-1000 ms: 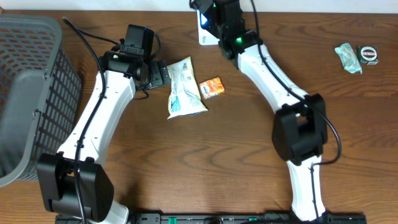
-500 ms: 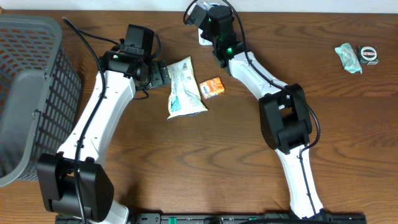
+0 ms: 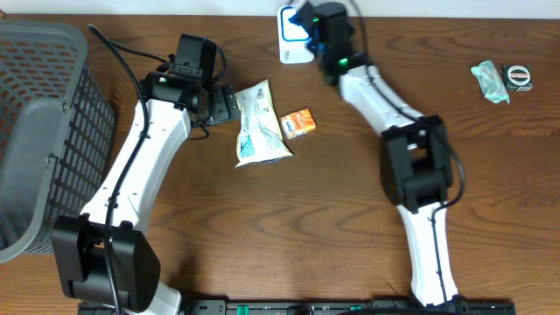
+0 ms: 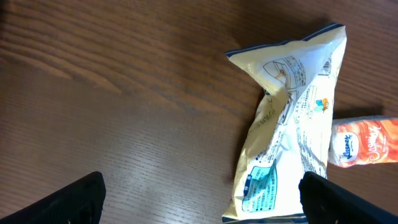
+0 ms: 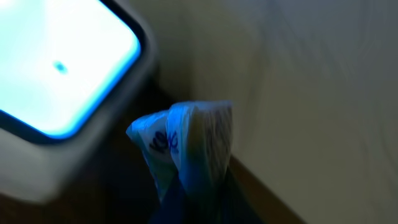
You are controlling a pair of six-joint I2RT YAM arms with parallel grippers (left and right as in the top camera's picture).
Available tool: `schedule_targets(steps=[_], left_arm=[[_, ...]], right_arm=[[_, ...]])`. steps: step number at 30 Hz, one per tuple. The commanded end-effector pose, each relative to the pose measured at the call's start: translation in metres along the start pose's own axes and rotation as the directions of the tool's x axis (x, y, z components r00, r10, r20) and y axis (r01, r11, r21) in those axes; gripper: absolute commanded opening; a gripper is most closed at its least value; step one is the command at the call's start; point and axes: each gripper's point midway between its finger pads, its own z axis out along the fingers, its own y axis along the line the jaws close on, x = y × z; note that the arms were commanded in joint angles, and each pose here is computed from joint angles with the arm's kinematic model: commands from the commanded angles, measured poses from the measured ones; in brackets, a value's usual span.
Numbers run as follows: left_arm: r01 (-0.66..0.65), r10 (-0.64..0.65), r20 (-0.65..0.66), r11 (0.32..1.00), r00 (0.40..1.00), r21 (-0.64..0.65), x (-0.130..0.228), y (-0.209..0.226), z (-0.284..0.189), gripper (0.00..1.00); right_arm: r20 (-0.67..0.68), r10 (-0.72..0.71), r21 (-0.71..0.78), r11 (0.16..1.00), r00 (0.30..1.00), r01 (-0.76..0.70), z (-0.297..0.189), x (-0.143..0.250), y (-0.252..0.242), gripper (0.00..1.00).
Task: Scan the item barcode
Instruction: 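Carry the teal pack right and drop it near the tin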
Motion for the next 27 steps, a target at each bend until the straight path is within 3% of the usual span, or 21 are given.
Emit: schedule_targets(steps=[1,9,11,13,14,17,22,25,27], left_arm=[[0.005,-0.005,-0.003,1.0,1.0,-0.005,0.0,0.002,0.001,0.98],[0.005,-0.005,-0.003,1.0,1.0,-0.005,0.0,0.002,0.001,0.98],[0.005,-0.005,-0.003,1.0,1.0,-0.005,0.0,0.002,0.001,0.98],[0.005,-0.005,-0.003,1.0,1.0,-0.005,0.0,0.002,0.001,0.98],[0.005,-0.005,-0.003,1.0,1.0,-0.005,0.0,0.002,0.001,0.98],[0.005,-0.005,-0.002,1.0,1.0,-0.005,0.0,0.002,0.001,0.98],[0.005,-0.005,-0.003,1.0,1.0,-0.005,0.0,0.002,0.001,0.98],[0.005,-0.005,-0.002,1.0,1.0,-0.005,0.0,0.002,0.001,0.98],[0.005,-0.005,-0.003,1.0,1.0,-0.005,0.0,0.002,0.001,0.98]], right_arm=[[-0.066,0.234,0.103,0.968,0.97,-0.227,-0.02,0.031,-0.084,0.01],[-0.37,0.552,0.254,0.834,0.747,-0.49,-0.032,0.197,-0.153,0.03],[-0.411,0.604,0.298,0.797,0.683,-0.526,-0.039,0.228,-0.163,0.22],[-0.434,0.652,0.332,0.757,0.621,-0.562,-0.046,0.253,-0.17,0.62],[-0.443,0.67,0.328,0.739,0.595,-0.588,-0.048,0.261,-0.171,0.72],[-0.476,0.676,0.273,0.721,0.562,-0.637,-0.051,0.273,-0.164,0.88],[-0.504,0.665,0.124,0.687,0.551,-0.716,-0.049,0.257,-0.136,0.94],[-0.497,0.66,-0.098,0.602,0.563,-0.792,-0.048,0.218,-0.104,0.94],[-0.494,0.655,-0.323,0.471,0.571,-0.821,-0.057,0.175,-0.073,0.91]])
